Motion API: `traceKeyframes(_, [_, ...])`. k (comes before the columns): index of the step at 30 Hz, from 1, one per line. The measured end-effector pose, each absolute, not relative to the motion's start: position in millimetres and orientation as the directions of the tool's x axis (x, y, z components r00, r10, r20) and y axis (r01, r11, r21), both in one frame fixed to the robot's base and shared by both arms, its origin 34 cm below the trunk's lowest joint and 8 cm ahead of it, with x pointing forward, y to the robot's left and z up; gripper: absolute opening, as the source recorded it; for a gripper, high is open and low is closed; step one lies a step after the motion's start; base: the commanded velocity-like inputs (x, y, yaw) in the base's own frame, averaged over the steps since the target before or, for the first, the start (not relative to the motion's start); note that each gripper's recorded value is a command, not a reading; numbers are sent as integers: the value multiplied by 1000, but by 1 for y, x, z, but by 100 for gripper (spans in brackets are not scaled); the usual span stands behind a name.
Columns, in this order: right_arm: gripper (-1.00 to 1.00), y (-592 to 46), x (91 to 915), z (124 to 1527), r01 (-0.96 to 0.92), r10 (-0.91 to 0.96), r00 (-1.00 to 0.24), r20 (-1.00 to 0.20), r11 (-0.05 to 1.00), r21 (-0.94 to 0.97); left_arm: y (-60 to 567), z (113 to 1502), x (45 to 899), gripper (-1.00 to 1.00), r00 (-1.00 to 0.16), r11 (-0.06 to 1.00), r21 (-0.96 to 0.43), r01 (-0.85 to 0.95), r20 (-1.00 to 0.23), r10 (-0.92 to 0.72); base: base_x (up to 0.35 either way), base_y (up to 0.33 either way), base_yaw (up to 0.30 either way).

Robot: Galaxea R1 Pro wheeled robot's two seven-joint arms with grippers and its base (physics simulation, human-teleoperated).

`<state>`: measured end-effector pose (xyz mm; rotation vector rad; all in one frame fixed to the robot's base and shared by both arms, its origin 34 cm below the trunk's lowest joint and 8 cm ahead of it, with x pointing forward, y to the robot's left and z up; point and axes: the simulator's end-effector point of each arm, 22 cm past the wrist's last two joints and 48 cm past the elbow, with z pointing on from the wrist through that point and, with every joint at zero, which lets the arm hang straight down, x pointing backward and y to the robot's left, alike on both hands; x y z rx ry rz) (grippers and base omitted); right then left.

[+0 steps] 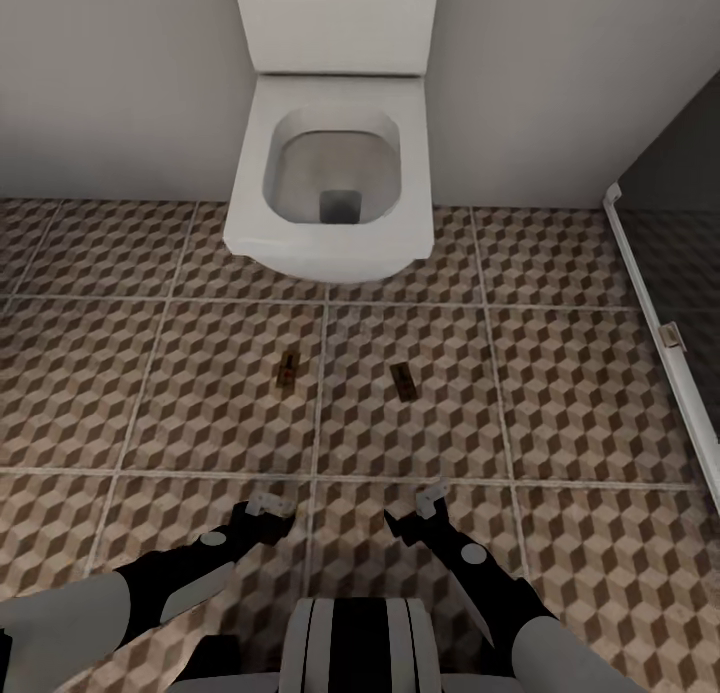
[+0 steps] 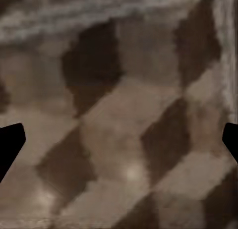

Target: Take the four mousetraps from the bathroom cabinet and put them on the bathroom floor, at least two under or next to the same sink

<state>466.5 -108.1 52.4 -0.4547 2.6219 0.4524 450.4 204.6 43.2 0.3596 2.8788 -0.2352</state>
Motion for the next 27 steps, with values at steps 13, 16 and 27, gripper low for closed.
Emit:
traceKeyframes(13, [100, -108, 466, 52, -383, -240, -850, -469, 893, 238, 205, 43, 450, 100, -943, 957, -129, 260, -246, 223, -314, 0, 0])
traceKeyframes(16, [100, -108, 466, 53, -383, -240, -850, -470, 893, 238, 205, 43, 450, 100, -943, 957, -129, 260, -246, 223, -148, 0, 0])
traceKeyframes(27, [100, -108, 467, 53, -383, -239, -850, -470, 893, 238, 203, 44, 450, 100, -943, 956, -132, 261, -247, 223, -29, 0, 0])
